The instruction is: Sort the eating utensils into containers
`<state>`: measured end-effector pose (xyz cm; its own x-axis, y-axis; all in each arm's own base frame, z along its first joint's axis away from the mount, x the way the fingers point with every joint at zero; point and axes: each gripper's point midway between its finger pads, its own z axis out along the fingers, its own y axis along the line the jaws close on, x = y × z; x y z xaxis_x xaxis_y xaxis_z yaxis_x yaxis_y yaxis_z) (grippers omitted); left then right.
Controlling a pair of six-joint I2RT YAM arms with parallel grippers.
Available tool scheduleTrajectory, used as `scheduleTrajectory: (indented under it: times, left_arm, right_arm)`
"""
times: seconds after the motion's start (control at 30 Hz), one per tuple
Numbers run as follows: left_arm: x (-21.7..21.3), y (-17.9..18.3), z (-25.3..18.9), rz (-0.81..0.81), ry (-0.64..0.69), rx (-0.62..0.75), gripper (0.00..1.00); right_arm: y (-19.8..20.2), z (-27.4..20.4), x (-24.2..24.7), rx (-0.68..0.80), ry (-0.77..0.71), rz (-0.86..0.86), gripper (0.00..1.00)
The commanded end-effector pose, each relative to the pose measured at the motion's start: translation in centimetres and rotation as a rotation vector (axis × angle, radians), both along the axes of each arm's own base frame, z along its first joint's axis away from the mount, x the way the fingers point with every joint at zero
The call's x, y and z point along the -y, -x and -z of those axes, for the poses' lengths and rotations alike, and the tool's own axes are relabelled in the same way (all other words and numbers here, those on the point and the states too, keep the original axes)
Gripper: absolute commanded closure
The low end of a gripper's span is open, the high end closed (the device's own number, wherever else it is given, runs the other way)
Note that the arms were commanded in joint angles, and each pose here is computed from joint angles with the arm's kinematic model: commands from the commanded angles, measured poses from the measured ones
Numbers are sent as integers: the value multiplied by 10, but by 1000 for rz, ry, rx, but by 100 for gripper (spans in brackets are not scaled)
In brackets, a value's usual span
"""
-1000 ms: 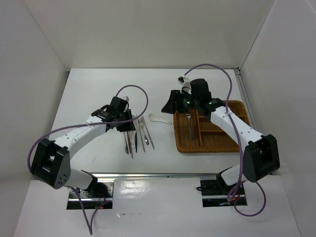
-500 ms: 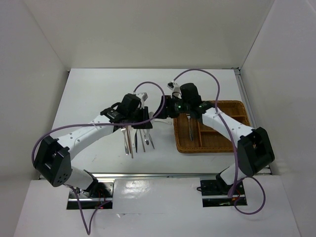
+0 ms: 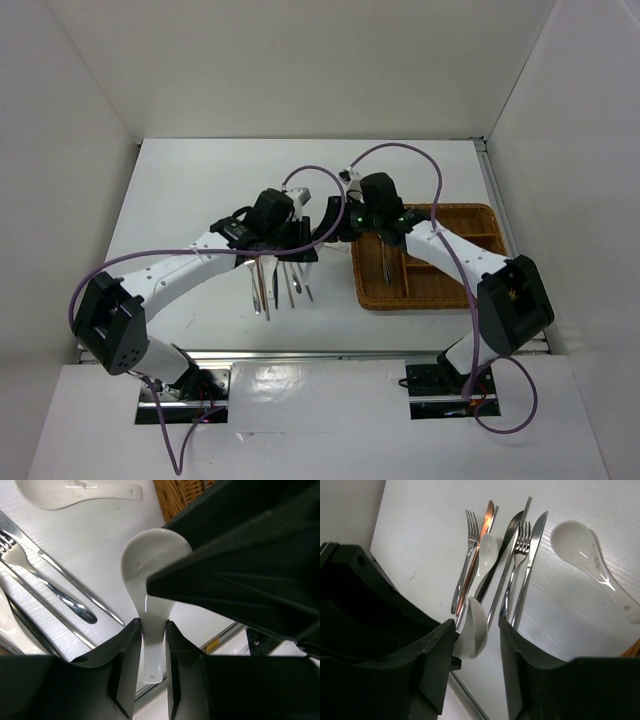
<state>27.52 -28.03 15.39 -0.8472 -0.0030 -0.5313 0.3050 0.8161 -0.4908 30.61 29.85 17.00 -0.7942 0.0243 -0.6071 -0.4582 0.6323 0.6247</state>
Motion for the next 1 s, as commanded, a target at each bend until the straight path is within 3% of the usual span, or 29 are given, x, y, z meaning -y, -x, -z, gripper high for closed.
scheduleTrajectory:
  times: [0.0, 0.1, 0.13, 0.27, 0.4, 0.43, 0.57, 0.7, 0.8, 0.97]
  left_arm:
    - [12, -8, -20, 34, 49, 63, 84]
    - [15, -5, -18, 43, 49, 63, 84]
    - [15, -5, -18, 43, 49, 63, 84]
    - [11, -6, -15, 27, 30, 62, 83]
    - [9, -9, -13, 12, 13, 64, 68]
    - [6, -10, -16, -1, 6, 74, 56]
    - [-5, -14, -27, -37, -19, 121, 30]
    - [-20, -21, -41, -73, -26, 164, 21]
    - [-29, -22, -34, -90, -7, 145, 19]
    - [-55, -35, -24, -147, -11, 127, 19]
  right_arm:
    - [-12, 5, -3, 22, 7, 36, 53]
    - [-13, 7, -4, 13, 13, 36, 65]
    - [-12, 7, -4, 6, 9, 40, 77]
    - [-16, 4, -4, -26, 14, 72, 100]
    - [-23, 6, 4, -44, 54, 145, 100]
    - [-26, 5, 10, -53, 88, 178, 100]
    - [-58, 3, 68, -38, 208, 397, 100]
    - [-82, -12, 142, -25, 206, 572, 100]
    - [-91, -18, 197, -28, 190, 702, 100]
    - [-90, -8, 285, -33, 316, 963, 100]
